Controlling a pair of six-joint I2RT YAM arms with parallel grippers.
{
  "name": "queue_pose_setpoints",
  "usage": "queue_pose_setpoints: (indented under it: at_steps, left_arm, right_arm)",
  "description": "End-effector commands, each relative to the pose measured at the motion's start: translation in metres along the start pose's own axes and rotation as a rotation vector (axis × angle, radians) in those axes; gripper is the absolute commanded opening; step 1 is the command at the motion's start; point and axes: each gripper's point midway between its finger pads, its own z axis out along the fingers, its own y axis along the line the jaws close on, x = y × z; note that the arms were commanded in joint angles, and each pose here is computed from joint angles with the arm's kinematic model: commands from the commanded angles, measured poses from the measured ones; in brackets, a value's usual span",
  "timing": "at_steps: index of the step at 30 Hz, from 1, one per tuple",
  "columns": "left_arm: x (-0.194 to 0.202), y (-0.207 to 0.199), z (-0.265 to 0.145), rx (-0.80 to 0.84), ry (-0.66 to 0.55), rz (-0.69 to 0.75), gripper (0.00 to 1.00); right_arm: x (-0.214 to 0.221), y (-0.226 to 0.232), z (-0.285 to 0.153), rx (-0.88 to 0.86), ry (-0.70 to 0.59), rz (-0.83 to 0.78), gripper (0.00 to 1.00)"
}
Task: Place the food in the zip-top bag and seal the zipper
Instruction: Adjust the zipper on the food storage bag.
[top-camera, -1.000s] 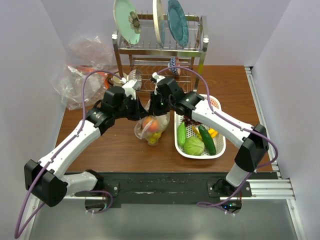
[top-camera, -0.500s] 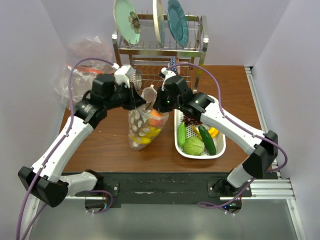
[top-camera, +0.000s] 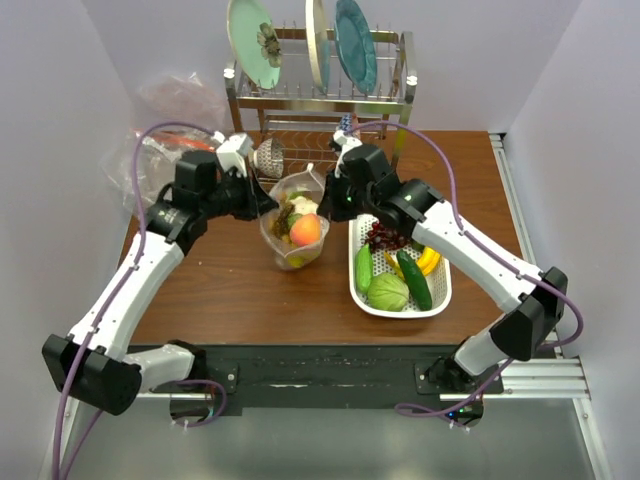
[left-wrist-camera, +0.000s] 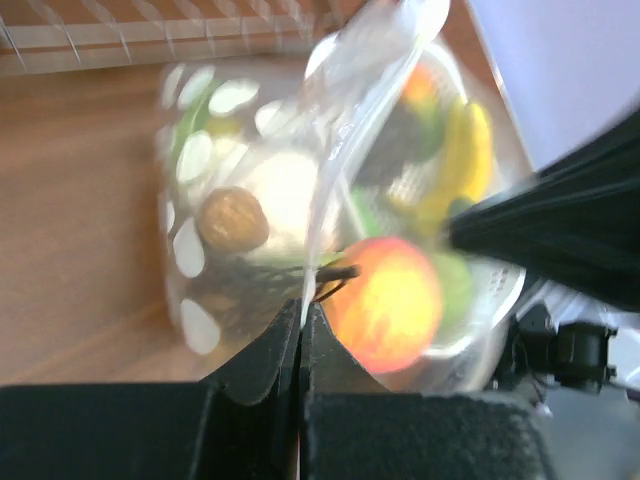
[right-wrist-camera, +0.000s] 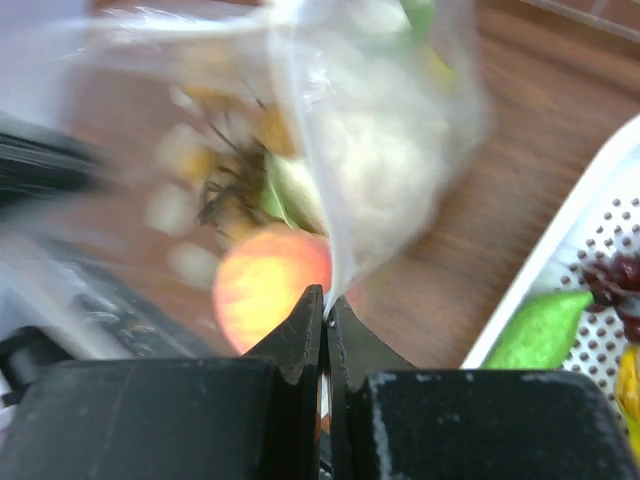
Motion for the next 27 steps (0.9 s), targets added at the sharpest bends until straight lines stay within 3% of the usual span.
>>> queue_pose_setpoints:
  at_steps: [1, 4, 5, 9, 15, 27]
  left_arm:
    - [0.031, 0.002, 0.021, 0.087, 0.058, -0.047, 0.0]
    - [0.014, -0.002, 0.009, 0.057, 0.036, -0.017, 0.0]
    - [-0.013, -0.012, -0.002, 0.055, -0.023, 0.027, 0.0]
    - [-0.047, -0.032, -0.024, 0.066, -0.076, 0.078, 0.01]
    - [-0.005, -0.024, 0.001, 0.141, 0.029, 0.017, 0.0]
    - [-0.007, -0.018, 0.003, 0.113, 0.03, 0.05, 0.0]
  right_arm:
    - [-0.06, 0.048, -0.051, -0.179, -0.16, -0.032, 0.0]
    - [-0.034, 0.015, -0.037, -0.05, -0.104, -0.057, 0.0]
    - [-0.026, 0.003, -0.031, -0.008, -0.087, -0.06, 0.0]
    - [0.006, -0.023, -0.012, 0.035, -0.002, -0.034, 0.0]
    - [-0.025, 0.005, -0.035, -0.072, -0.088, -0.011, 0.0]
    - [-0.008, 0.024, -0.017, -0.186, -0.007, 0.022, 0.0]
